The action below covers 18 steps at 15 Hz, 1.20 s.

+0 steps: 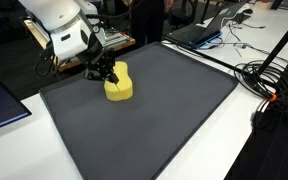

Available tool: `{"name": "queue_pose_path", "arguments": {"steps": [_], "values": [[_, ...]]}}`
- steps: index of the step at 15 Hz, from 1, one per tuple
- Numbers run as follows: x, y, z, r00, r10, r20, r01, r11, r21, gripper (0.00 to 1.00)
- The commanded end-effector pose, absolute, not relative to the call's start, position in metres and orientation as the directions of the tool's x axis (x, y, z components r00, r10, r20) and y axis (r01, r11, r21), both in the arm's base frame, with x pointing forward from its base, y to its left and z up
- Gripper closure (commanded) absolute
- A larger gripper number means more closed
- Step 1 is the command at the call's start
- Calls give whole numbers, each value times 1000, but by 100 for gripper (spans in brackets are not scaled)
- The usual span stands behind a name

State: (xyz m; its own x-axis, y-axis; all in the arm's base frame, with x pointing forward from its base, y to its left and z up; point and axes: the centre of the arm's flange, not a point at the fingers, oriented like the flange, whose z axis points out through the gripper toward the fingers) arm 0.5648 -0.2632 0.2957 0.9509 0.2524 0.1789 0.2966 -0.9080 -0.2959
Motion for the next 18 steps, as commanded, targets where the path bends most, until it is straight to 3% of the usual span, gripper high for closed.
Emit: {"name": "queue_pose_path", "arguments": {"steps": [1,18], "values": [[568,-273,282,963,169,209,229,-922,-311,97],[504,-304,238,950,-153,273,-33,-917,-398,97]]}}
